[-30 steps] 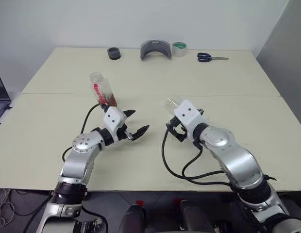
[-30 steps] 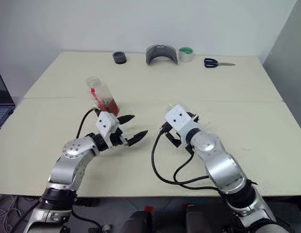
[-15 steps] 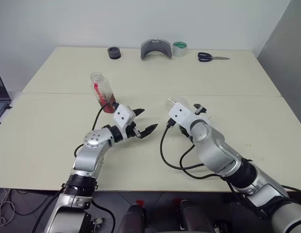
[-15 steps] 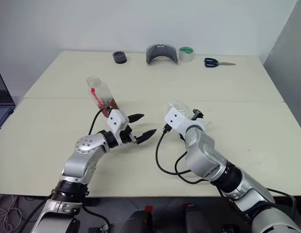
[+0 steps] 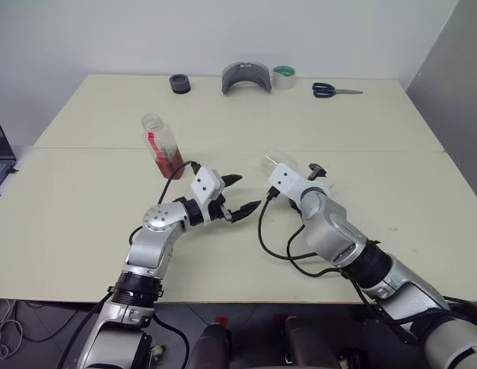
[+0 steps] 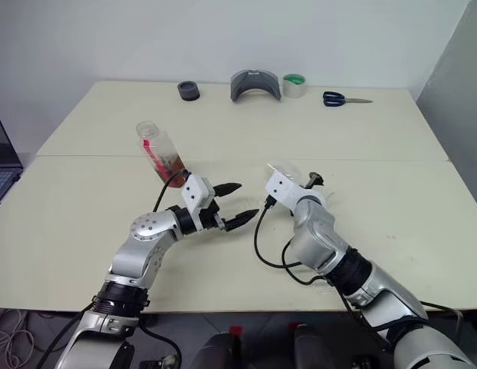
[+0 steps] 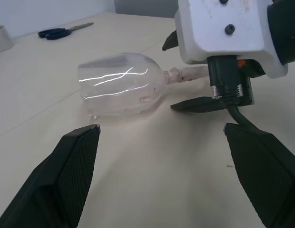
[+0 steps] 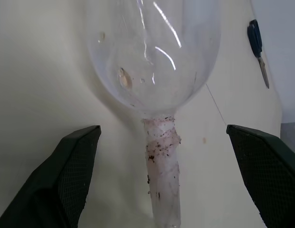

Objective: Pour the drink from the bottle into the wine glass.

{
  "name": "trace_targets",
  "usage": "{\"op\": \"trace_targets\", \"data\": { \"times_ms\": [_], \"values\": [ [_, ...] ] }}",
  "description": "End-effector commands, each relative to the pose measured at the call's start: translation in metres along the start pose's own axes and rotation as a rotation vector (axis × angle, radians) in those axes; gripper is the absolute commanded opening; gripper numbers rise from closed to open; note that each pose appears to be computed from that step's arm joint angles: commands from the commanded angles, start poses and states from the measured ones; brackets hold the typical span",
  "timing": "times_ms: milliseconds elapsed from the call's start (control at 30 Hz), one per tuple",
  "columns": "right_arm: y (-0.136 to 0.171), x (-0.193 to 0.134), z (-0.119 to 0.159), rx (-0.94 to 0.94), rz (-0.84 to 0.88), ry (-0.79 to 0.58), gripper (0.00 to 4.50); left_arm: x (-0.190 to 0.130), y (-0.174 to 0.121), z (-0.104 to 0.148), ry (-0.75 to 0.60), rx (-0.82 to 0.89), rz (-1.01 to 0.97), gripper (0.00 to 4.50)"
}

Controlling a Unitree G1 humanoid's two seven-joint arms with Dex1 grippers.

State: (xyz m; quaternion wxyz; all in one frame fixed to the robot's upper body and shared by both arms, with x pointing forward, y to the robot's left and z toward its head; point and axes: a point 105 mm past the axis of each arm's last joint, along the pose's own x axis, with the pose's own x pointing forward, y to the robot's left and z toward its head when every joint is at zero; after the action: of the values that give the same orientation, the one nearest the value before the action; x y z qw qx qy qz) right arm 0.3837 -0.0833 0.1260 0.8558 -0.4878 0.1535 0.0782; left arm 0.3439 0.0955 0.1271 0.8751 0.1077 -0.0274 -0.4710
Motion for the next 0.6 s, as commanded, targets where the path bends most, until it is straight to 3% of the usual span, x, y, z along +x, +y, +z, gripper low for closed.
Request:
{"op": "trace_targets", "data": {
  "times_ms": [33,367,500,600],
  "values": [
    [-0.016,0.002,0.010,0.028,-0.041,-0.031,3.62,-0.001,-0.002,0.001,-0.018,0.017,-0.010,4.50],
    [-0.031,0.008,0.010,0.059,-0.042,-0.030,0.20,-0.001,-0.002,-0.004,-0.022,0.010,-0.004,4.50],
    [-0.045,0.003,0.019,0.138,-0.041,-0.066,0.19,0.000,-0.003,-0.005,-0.027,0.004,-0.001,4.50],
    [-0.054,0.002,0.025,0.303,-0.009,-0.107,0.19,-0.003,-0.002,-0.004,-0.029,-0.015,-0.003,4.50]
  ]
}}
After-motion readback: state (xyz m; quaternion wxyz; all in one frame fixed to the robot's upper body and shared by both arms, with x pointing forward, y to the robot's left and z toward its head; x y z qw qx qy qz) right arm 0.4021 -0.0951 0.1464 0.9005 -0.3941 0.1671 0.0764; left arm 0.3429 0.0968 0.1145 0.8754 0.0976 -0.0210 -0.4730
